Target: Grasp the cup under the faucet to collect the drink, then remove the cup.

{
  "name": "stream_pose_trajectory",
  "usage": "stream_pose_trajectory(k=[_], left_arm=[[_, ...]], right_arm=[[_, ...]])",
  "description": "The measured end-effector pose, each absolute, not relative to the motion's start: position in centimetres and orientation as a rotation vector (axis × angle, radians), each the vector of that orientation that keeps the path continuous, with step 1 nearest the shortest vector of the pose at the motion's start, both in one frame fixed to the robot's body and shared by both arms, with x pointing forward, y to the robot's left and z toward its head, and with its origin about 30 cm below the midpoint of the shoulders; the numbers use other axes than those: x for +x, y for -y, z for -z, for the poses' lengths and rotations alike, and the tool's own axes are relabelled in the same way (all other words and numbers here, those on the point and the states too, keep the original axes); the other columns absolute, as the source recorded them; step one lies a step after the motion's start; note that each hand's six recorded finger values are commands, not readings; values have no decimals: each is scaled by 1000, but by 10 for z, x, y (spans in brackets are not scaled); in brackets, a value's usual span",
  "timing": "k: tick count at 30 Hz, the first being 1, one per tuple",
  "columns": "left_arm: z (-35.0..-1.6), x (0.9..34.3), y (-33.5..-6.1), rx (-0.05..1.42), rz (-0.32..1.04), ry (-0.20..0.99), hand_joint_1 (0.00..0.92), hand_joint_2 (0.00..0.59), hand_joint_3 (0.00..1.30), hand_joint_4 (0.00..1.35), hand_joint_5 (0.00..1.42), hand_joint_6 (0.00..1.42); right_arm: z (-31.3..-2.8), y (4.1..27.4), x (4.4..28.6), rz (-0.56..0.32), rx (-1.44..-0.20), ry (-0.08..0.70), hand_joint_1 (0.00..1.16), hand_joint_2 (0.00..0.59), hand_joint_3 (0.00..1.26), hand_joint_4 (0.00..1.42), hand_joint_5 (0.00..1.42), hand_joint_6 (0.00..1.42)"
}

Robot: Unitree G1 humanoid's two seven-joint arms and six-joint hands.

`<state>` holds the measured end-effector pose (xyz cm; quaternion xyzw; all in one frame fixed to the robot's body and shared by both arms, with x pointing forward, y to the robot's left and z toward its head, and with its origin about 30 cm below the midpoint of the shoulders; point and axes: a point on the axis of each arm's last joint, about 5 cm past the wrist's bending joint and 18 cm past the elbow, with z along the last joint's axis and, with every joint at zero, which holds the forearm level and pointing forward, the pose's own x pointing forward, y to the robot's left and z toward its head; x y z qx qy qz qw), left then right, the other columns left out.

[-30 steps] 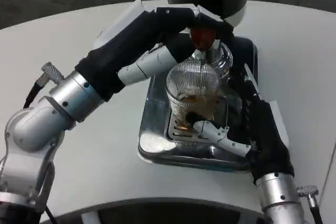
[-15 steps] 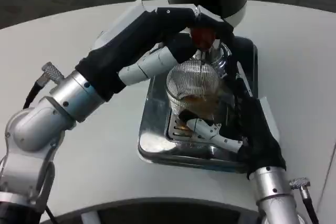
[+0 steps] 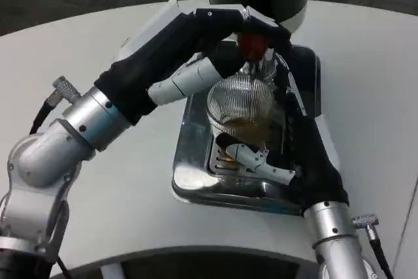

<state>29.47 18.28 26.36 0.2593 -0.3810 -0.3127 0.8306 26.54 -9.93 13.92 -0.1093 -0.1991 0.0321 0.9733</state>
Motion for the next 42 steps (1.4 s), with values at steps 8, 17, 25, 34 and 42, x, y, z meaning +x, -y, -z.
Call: stream_pose_trajectory(k=[8,17,25,34,42], left_arm=[[-264,295,-183,550,664,807,0,57,567,366,366,171],[-264,296,-183,549,663,806,0,57,568,366,366,171],[-263,296,-183,549,662,806,0,57,568,366,366,171],[-263,298,-183,545,660,800,0,57,569,366,366,162],[-262,299,-182,519,659,786,0,57,557,353,361,157]], right_arm=[[-140,98,268,-68,-232,402,846,157,0,1,15,78],[-140,95,269,-78,-237,402,844,157,0,0,15,68],[-140,92,271,-81,-239,402,843,157,9,27,53,87],[-140,91,272,-51,-241,406,864,159,84,162,192,186],[-139,90,272,-22,-240,414,877,163,157,288,327,253]])
